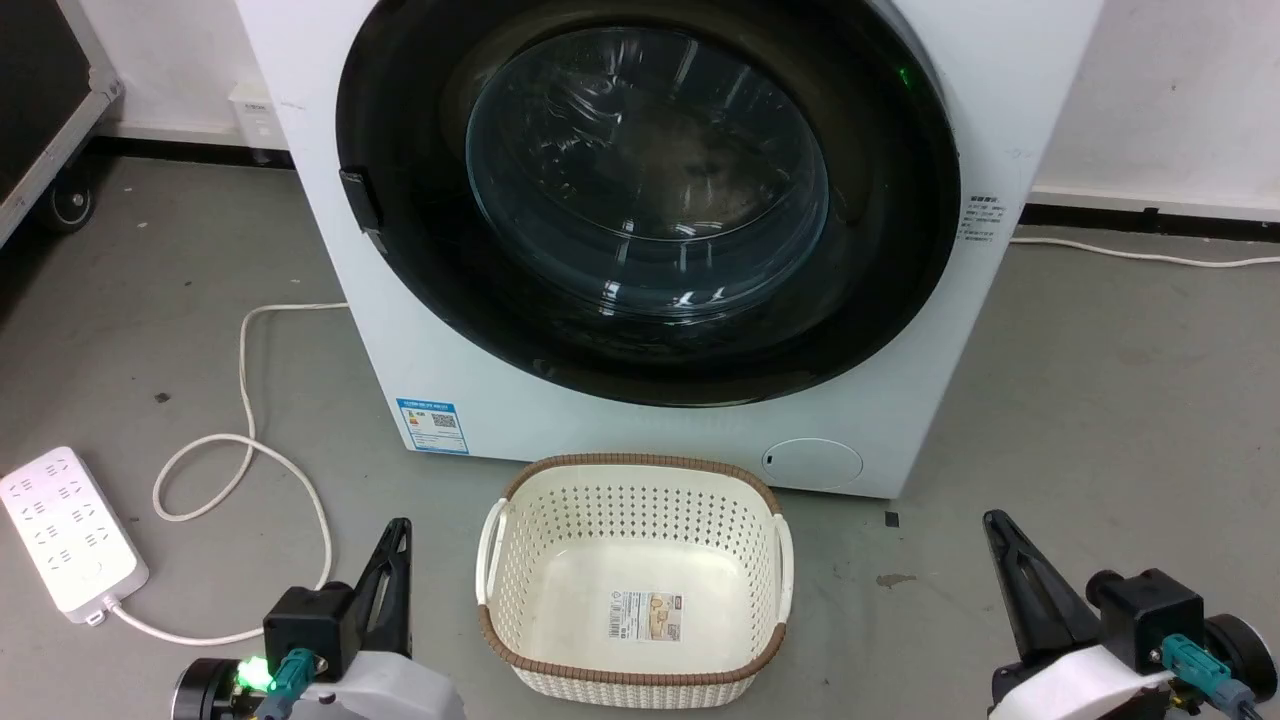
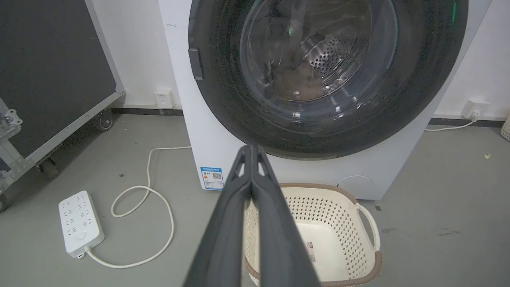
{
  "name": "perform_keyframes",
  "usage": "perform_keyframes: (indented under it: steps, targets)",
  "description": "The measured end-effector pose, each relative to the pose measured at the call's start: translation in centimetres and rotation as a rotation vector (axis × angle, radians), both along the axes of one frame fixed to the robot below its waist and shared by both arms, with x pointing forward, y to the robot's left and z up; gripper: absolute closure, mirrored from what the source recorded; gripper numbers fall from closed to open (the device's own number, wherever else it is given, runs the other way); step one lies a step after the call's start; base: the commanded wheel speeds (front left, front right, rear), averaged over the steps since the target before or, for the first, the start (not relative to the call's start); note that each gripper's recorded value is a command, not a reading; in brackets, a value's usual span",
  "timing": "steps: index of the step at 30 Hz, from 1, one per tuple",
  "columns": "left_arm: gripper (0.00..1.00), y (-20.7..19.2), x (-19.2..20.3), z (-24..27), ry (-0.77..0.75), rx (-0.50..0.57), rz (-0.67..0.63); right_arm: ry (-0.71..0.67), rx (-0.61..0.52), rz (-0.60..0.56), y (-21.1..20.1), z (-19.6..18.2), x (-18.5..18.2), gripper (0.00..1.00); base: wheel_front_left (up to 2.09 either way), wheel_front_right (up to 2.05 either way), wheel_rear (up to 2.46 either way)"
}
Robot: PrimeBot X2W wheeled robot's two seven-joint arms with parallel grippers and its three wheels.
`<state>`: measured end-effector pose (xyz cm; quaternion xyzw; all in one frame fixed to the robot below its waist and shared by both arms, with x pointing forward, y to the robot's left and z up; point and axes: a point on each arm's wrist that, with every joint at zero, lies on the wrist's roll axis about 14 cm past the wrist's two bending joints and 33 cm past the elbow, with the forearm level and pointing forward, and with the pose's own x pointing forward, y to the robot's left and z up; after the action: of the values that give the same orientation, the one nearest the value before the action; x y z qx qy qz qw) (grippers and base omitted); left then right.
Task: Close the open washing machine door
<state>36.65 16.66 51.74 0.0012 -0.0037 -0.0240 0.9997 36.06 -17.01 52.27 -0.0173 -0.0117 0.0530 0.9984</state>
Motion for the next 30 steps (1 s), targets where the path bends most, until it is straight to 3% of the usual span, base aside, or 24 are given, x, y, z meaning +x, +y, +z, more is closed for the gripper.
perform_keyframes:
  steps: [30]
  targets:
    - [1.0, 0.94, 0.19, 0.24, 0.026, 0.039, 0.039, 0.038, -0.014, 0.021, 0.79, -0.12, 0.74, 1.0, 0.0, 0.0, 0.0]
